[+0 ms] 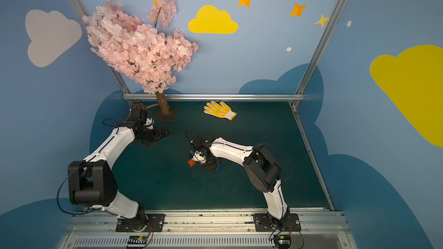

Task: Assemble the letter y with lego
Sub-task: Assemble the lego brick with the lego brick.

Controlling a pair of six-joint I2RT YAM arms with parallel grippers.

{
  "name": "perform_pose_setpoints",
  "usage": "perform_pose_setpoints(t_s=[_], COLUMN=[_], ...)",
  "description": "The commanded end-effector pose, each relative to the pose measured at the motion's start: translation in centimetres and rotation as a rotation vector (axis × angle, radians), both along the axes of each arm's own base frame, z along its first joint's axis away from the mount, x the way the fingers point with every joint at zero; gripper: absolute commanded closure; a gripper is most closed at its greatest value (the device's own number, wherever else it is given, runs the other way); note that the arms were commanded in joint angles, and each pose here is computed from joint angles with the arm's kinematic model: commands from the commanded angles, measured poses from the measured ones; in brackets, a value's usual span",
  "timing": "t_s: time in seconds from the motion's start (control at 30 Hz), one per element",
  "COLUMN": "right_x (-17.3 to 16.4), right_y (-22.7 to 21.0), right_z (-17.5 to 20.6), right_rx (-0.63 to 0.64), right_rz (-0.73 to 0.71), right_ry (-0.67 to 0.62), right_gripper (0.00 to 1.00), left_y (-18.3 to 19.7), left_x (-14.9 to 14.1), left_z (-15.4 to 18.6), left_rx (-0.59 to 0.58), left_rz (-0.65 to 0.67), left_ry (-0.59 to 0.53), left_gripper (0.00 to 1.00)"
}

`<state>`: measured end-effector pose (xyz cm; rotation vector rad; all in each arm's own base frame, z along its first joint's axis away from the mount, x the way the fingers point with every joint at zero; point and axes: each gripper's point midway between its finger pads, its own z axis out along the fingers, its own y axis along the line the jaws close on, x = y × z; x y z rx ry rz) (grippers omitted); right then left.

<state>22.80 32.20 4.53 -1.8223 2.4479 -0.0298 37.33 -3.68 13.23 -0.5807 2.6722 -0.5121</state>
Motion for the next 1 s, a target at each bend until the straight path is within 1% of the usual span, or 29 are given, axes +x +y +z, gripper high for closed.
perform_pose_setpoints(t_s=[0.0, 0.53, 0.73, 0.97], right_x=[-0.1, -0.7, -1.0, -1.1], right_y=[-0.4, -0.4, -0.3, -0.6], right_z=[-0.4, -1.6, -1.5, -1.4], right_rx=[-0.038, -0.06, -0.045, -0.056], right_rz=[-0.035, -0.051, -0.053, -0.064], right_ry=[0.006, 0.056, 0.065, 0.071], right_gripper=[1.0, 1.0, 1.0, 1.0], left_y=[-0.1, -0.1, 0.0, 0.1], left_x=[-0.3, -0.3, -0.3, -0.3], left_z=[-0.5, -0.6, -0.7, -0.7], left_rx=[-0.015, -0.016, -0.015, -0.016], left_rz=[0.002, 0.004, 0.008, 0.01], left_ry=[0.02, 0.025, 0.028, 0.029], left_gripper=[0.0, 0.0, 0.0, 0.0])
